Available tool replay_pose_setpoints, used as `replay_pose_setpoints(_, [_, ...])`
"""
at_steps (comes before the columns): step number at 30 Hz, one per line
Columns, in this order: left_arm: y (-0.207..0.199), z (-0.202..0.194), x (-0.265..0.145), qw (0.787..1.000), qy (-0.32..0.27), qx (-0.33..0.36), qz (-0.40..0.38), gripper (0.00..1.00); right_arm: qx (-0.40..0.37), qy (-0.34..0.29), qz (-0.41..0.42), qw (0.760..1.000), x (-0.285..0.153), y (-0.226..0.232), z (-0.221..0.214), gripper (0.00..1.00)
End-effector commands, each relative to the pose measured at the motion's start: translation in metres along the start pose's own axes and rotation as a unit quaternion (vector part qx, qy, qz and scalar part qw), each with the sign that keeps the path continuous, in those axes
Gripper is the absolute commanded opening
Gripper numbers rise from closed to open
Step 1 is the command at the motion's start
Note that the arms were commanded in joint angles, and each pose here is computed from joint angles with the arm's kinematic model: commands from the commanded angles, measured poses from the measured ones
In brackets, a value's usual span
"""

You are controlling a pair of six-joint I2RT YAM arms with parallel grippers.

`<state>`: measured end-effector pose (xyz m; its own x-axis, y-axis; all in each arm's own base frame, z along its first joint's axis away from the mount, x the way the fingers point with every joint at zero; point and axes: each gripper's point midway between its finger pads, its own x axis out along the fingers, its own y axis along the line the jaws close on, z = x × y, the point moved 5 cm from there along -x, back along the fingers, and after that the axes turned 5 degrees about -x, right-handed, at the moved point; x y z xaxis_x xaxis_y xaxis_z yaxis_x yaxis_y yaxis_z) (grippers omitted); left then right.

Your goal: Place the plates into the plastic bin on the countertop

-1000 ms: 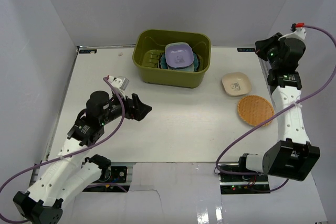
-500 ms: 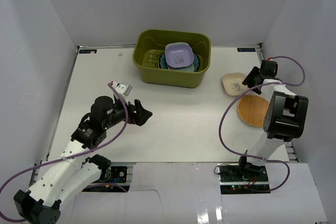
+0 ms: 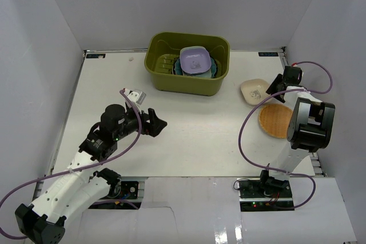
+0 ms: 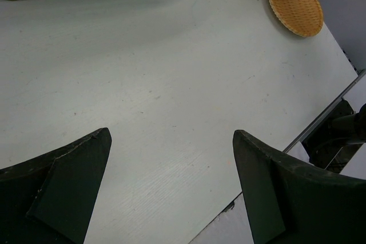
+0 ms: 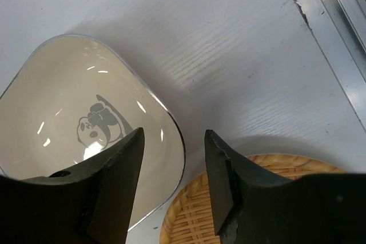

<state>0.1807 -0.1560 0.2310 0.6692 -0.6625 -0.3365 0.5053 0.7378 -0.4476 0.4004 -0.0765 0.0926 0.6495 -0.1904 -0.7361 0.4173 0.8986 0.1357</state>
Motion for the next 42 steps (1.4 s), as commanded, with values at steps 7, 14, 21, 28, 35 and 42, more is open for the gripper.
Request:
replay_pose_setpoints(7, [0.0, 0.003, 0.003, 1.0, -0.01, 0.011, 0.0, 0.98, -0.023, -0.006, 0.009, 1.0, 0.009, 0.001, 0.009, 0.53])
replay_pose_setpoints(14, [0.002, 0.004, 0.002, 1.0, -0.013, 0.012, 0.005, 0.98, -0.009, 0.002, 0.04, 0.999, 0.019, 0.011, 0.009, 0.1])
replay_pose_setpoints(21, [0.001, 0.004, 0.002, 1.0, -0.014, 0.013, 0.004, 0.98, 0.02, -0.163, 0.114, 0.98, -0.073, 0.046, 0.087, 0.08])
replay_pose_setpoints(28, [0.0, 0.007, -0.001, 1.0, -0.024, 0.014, 0.005, 0.98, -0.041, -0.224, 0.215, 0.95, -0.165, 0.155, 0.117, 0.08])
replay_pose_setpoints(35, [0.0, 0.011, -0.007, 0.999, -0.041, 0.017, 0.007, 0.98, -0.075, -0.197, 0.263, 0.941, -0.172, 0.268, 0.101, 0.08])
replay_pose_setpoints(42, [-0.001, 0.013, -0.01, 0.999, -0.049, 0.018, 0.007, 0.98, -0.077, -0.159, 0.232, 0.956, -0.151, 0.316, 0.073, 0.08])
